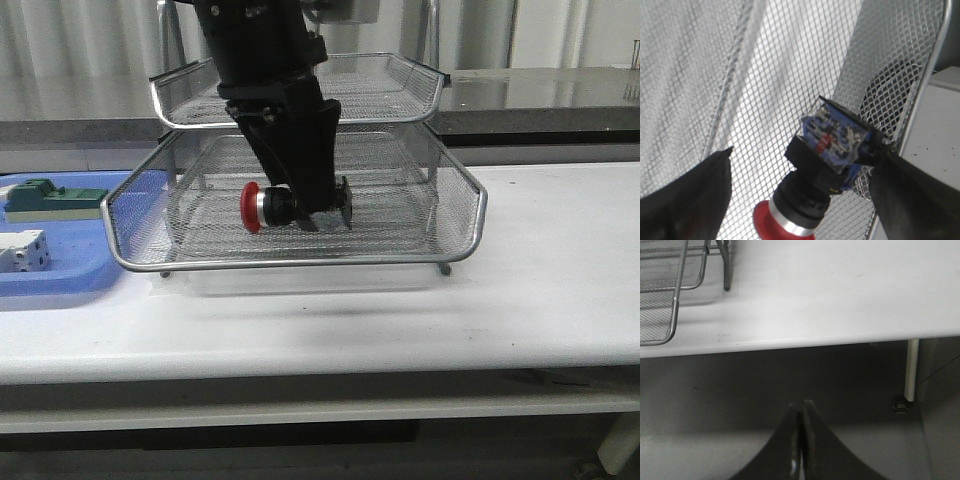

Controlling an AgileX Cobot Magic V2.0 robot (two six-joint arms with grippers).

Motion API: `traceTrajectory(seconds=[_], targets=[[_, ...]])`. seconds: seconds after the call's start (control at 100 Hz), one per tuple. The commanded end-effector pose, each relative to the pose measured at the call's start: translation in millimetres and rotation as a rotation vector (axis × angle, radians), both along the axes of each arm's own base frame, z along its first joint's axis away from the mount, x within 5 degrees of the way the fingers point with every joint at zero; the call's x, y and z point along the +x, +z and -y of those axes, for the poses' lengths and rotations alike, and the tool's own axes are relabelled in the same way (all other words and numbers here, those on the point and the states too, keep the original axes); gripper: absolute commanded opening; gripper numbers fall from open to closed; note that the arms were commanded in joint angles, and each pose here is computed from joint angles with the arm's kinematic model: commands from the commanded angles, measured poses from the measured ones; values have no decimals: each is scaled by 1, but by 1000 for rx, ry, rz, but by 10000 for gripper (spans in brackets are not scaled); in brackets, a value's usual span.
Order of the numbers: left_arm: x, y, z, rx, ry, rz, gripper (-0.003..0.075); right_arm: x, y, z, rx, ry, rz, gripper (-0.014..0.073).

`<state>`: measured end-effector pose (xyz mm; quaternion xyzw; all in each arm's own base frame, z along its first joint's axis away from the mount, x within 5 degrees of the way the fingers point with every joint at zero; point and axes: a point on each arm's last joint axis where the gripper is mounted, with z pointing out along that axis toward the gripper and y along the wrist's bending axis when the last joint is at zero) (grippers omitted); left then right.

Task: Place button on rack with both arms
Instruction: 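Lower the button onto the mesh tray and open the left gripper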

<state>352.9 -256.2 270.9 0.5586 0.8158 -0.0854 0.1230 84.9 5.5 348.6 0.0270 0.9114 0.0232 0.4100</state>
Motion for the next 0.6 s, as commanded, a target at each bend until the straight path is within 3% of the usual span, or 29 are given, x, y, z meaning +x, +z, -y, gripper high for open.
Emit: traceTrajectory(seconds=[0.0,0.43,0.59], targets=[[-10,37,-1,-68,4,36,547,3,10,1,-8,-2,73,-66],[-10,38,-1,-71,4,39,547,3,10,1,-8,-2,73,-66],[-16,49,0,-121,4,34,547,3,10,1,-8,-2,73,-66]])
